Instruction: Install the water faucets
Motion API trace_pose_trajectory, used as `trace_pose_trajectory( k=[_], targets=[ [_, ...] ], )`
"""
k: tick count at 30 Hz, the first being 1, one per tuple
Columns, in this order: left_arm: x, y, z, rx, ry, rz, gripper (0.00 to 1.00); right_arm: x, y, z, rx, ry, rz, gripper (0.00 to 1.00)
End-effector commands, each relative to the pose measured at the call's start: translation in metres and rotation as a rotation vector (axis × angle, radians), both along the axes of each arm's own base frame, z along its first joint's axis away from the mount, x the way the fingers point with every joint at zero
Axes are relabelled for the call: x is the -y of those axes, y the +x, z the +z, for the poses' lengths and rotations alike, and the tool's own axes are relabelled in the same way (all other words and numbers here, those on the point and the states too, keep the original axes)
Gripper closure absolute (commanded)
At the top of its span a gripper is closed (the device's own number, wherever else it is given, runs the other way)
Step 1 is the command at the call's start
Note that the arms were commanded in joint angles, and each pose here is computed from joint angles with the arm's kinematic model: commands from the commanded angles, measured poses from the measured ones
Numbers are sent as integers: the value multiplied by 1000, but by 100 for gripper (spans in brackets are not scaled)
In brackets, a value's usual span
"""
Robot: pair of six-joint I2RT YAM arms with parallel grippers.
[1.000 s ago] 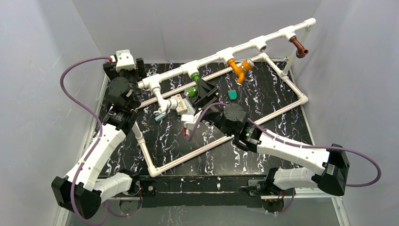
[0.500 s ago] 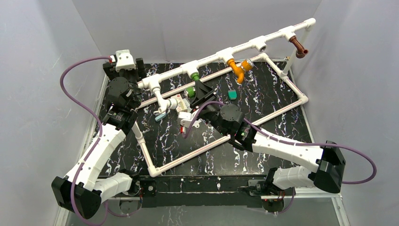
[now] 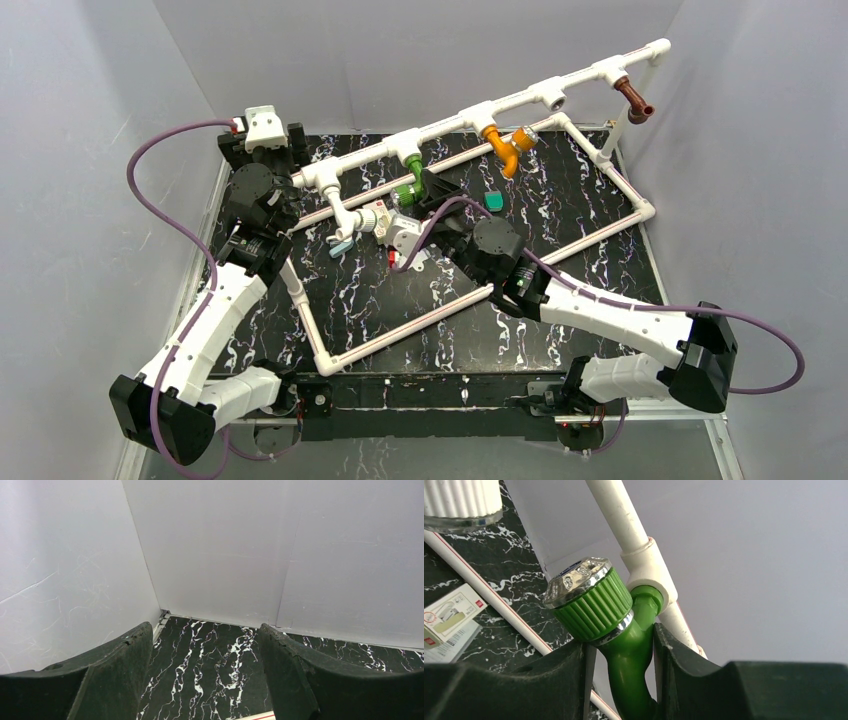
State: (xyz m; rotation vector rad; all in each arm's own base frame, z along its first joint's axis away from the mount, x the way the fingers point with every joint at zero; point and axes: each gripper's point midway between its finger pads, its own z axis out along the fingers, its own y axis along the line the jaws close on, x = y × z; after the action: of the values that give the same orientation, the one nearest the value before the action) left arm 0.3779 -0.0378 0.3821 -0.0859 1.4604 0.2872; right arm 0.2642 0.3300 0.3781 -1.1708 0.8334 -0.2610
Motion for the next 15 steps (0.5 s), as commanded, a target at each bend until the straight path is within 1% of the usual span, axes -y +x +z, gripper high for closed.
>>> trace_pose_trajectory(
  k=[1,8,9,10,11,12,15],
  targets=[
    [28,-23,-198,-645,227,-154,25,-9,-12,50,-160,422,120,99],
    [29,-23,-198,-642,224,-157,25,-7,-14,33,-141,321,109,99],
    [29,-23,-198,-643,224,-158,25,-6,-13,31,-140,307,103,96],
    [29,-23,-198,-642,224,-159,25,-5,-14,30,-136,292,100,86],
    [29,-23,-198,-642,224,-158,25,-4,-14,28,-134,281,98,72],
    [29,-23,-198,-642,224,-158,25,-1,-15,29,-131,279,95,60],
    [29,-23,-198,-645,225,-157,25,6,-18,33,-125,286,92,39]
  ],
)
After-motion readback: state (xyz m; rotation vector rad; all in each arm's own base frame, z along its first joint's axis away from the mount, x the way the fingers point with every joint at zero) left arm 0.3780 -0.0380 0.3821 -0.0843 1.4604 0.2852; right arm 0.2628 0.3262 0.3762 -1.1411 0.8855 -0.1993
